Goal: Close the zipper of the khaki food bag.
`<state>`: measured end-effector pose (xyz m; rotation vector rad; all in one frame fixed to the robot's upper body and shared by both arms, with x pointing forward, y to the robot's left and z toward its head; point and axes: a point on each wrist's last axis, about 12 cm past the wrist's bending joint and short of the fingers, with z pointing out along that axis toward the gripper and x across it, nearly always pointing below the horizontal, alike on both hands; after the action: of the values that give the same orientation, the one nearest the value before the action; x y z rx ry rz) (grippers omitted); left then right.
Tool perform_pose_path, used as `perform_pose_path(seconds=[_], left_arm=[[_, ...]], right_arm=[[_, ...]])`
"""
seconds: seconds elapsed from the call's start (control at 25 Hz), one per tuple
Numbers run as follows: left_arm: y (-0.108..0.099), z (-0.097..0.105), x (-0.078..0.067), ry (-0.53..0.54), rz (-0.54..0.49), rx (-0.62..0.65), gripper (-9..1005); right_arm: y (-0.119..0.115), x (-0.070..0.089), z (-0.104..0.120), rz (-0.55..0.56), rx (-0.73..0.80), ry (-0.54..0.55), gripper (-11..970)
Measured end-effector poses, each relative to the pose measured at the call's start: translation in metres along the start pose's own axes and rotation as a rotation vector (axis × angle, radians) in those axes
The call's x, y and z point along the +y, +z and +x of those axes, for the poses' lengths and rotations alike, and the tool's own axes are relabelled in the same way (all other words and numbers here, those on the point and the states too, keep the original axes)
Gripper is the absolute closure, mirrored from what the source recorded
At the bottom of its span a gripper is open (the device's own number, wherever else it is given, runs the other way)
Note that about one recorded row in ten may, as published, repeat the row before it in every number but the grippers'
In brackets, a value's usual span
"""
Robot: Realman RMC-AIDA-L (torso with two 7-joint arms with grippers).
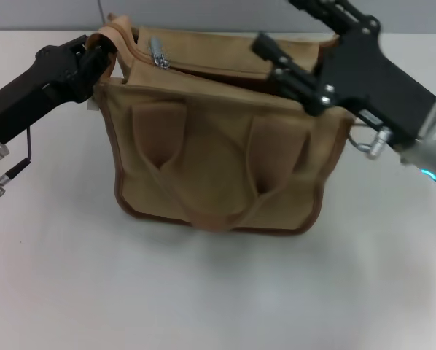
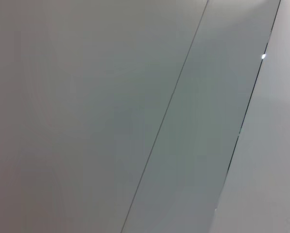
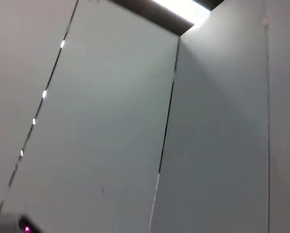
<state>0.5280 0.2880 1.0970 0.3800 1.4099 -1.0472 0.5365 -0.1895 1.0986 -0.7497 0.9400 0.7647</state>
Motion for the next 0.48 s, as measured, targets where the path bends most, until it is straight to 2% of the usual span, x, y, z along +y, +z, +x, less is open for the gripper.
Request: perform_pose_path(seconds=[0.16,0.24,0.32,0.36,0.4,0.44,0.48], left_arm=[[0.005,-0.002,-0.001,-0.012,0.020,-0.004,973],[0.007,-0.003,-0.001,-0.012,0.029,-0.005,972],[0.009,-0.004,-0.001,-0.012,0.037,-0.007,972],[0.012,-0.005,-0.002,-0.014,0.045,-0.007,972],[0.013,-0.005,-0.002,-0.015,0.048,-0.007,972],[0.013,-0.006,-0.002,-0.016,0.050,-0.007,972],[0.014,-0.006,-0.002,-0.017,0.052,-0.008,972]], right_arm=[[0.021,-0.007,0.011,0.004,0.086,-0.119,290],[0.024,-0.009,0.013,0.005,0.100,-0.132,290],[0.028,-0.012,0.015,0.014,0.122,-0.175,290],[0.030,-0.015,0.015,0.021,0.126,-0.240,290],[0.030,-0.015,0.015,0.021,0.126,-0.240,290],[0.030,-0.015,0.015,0.022,0.126,-0.286,290],[0.030,-0.016,0.015,0.016,0.126,-0.394,290]])
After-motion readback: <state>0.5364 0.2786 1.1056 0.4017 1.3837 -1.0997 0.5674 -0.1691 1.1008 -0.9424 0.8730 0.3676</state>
